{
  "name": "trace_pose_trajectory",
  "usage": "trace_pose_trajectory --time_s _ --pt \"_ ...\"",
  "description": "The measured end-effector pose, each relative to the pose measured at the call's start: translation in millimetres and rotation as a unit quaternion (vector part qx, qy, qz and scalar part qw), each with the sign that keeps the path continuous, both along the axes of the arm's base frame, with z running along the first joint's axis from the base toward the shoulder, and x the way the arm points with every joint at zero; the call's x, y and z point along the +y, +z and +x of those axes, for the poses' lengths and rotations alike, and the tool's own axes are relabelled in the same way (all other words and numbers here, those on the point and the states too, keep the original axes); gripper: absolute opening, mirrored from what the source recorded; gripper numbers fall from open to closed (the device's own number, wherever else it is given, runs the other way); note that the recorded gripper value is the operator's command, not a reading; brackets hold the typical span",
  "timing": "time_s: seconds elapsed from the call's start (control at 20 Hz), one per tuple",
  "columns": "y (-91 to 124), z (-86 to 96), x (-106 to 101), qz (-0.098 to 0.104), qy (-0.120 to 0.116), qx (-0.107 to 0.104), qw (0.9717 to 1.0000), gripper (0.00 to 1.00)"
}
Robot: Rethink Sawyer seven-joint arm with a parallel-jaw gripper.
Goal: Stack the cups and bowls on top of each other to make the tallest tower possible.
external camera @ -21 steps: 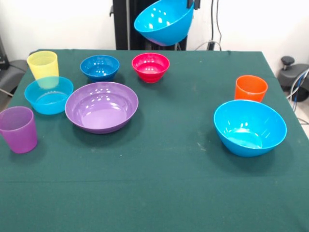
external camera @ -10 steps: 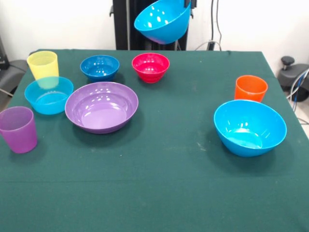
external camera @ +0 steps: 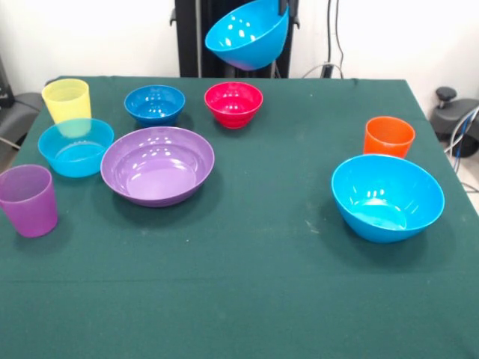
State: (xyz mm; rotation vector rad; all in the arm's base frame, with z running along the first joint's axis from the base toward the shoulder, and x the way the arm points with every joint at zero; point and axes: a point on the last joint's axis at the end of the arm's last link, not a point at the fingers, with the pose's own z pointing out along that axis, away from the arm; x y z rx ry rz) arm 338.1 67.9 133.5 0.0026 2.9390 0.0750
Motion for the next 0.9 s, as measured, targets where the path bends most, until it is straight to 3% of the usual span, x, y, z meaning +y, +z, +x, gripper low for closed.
trace_pose_trajectory --time_s 0.5,0.9 --pt "-16 -58.9 -11 0.007 0.012 0.009 0.9999 0.0" --pt "-36 -74.4 -16 0.002 0.004 -0.013 0.9999 0.0"
